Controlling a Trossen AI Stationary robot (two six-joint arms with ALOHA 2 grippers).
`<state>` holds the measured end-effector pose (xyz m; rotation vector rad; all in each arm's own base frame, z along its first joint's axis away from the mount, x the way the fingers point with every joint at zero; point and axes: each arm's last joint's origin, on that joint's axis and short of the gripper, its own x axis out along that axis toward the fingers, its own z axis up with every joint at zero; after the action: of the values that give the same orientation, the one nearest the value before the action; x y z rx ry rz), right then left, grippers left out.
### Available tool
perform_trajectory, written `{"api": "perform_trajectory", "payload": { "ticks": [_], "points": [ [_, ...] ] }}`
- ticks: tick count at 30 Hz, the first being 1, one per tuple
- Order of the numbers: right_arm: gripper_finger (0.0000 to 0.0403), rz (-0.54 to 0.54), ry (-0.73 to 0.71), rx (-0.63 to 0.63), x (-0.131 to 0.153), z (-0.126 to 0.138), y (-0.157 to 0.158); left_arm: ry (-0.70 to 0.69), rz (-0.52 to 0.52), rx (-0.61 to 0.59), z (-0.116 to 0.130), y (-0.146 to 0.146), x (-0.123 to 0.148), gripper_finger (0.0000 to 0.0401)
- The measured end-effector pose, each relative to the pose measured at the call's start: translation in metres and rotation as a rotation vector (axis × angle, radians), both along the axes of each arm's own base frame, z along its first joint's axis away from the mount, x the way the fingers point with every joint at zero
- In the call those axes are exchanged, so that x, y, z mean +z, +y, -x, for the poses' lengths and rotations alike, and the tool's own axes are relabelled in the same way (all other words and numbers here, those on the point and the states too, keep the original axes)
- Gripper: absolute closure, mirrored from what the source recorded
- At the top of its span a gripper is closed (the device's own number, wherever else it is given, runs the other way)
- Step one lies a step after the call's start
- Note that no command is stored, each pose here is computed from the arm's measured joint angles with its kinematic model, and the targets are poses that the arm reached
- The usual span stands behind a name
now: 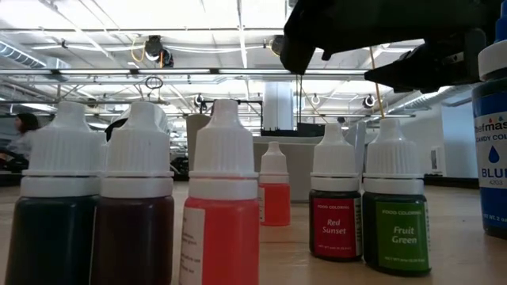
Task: Pick & Place food coloring
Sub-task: Put the large green food coloring bottle into the bin
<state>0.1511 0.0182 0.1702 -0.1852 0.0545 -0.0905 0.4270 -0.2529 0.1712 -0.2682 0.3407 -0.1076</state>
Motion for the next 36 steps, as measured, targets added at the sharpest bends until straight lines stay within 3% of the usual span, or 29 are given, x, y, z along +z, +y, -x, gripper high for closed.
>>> {"api": "perform_trajectory", "payload": {
  "ticks": [27, 36],
  "points": [
    [0.0403, -0.004, 0.007, 0.0, -0.001, 0.0, 0.0, 0.051, 0.001, 0.025, -0.007, 0.01, -0.017, 0.008],
    [0.0403, -0.004, 0.007, 0.0, -0.001, 0.0, 0.0, 0.074, -0.001, -0.029, -0.006, 0.009, -0.018, 0.008]
  ]
}}
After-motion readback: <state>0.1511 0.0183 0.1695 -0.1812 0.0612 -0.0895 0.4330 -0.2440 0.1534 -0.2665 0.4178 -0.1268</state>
